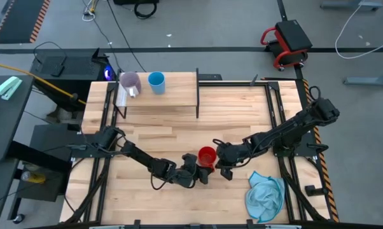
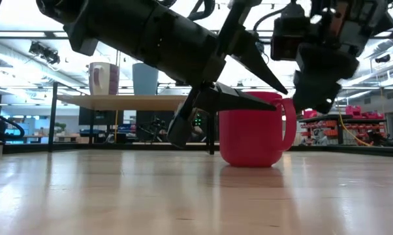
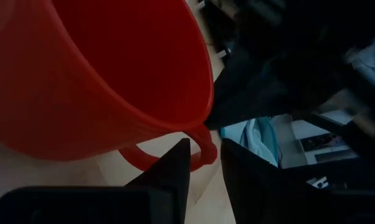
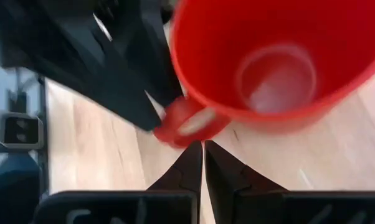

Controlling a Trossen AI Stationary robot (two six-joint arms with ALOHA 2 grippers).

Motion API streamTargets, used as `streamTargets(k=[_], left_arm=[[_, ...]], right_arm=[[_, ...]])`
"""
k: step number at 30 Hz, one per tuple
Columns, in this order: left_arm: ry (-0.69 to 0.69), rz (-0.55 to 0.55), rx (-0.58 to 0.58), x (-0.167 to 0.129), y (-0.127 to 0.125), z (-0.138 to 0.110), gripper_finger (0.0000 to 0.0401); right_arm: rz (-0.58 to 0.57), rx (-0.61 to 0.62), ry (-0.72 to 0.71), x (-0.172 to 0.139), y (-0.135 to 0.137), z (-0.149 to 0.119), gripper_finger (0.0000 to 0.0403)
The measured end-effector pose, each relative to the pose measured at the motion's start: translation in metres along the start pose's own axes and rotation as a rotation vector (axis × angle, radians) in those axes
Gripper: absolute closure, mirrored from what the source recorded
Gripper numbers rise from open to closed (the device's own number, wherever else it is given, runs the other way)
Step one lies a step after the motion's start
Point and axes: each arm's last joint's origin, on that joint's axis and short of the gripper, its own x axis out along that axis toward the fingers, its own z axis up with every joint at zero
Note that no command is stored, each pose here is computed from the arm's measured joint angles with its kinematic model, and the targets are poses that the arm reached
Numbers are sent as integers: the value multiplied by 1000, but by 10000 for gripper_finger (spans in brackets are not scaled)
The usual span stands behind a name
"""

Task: Stack small to large cups/mugs on shelf
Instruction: Put the red mug on the shelf

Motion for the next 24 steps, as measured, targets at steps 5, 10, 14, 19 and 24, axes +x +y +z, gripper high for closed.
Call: streamTargets(k=[5,10,14,19,24], left_arm=[[-1,8,-24,2,1,2,302],[-7,11,-26,4,2,5,304],[-8,10,-28,4,2,6,307],[8,6,-39,5,2,7,309],[20,2,-44,8,2,10,324]], right_arm=[[19,8,18,14,0,-2,378],[46,19,2,17,2,-2,379],[47,19,1,16,2,-2,383],[43,23,-2,16,1,0,389],[42,22,-1,16,1,-1,390]])
